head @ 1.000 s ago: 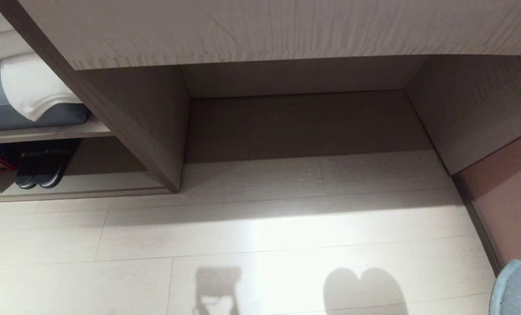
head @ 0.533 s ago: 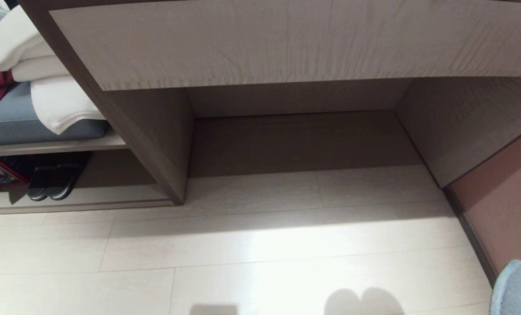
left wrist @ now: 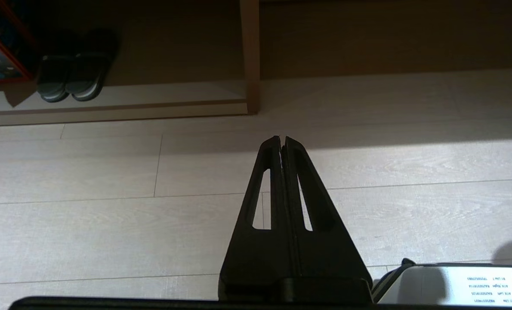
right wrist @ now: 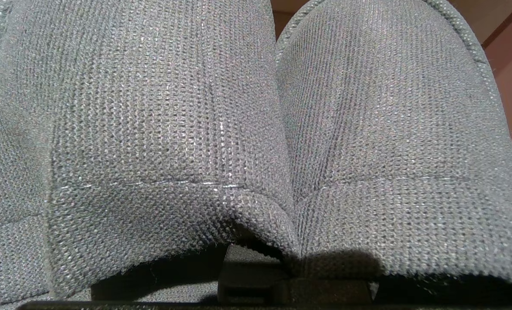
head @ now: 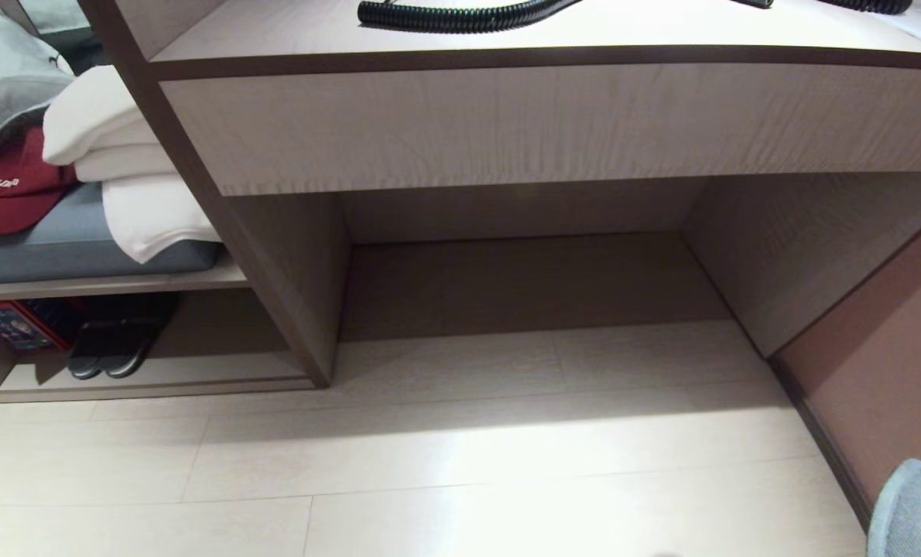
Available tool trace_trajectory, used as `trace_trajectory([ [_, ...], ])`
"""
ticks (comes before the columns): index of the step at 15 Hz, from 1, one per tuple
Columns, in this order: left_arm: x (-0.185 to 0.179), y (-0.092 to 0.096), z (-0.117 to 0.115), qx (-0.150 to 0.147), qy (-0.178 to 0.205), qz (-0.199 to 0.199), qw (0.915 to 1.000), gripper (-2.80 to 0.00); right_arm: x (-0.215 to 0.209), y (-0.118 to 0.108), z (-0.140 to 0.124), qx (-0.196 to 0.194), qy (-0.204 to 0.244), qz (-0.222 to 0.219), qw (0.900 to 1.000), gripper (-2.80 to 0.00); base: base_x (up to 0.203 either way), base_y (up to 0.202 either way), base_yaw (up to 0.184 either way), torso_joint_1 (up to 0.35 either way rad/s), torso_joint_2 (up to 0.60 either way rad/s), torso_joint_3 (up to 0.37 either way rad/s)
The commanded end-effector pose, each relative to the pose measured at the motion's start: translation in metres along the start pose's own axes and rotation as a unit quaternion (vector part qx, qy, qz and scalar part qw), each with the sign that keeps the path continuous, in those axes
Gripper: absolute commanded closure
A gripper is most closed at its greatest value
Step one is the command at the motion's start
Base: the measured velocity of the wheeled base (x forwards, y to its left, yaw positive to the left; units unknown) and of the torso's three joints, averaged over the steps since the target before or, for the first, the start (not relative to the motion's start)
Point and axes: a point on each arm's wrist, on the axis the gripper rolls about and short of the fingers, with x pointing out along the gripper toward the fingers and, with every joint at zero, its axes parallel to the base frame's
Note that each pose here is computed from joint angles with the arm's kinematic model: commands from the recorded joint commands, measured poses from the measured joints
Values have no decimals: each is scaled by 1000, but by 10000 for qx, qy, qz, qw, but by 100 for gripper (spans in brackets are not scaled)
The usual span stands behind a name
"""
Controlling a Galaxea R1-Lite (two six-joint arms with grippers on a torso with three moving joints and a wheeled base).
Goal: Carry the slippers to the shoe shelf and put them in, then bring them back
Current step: Place the slippers into the shoe cabinet
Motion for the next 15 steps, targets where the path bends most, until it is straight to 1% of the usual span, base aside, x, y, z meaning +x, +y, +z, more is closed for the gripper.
trace_trajectory([
  [1,0,0,0,-3,7,5,10000,0,0,0,0,-1,7,6,10000,0,0,0,0,7,1,212],
  [15,0,0,0,-3,7,5,10000,0,0,0,0,60,10,-33,10000,0,0,0,0,2,2,203],
])
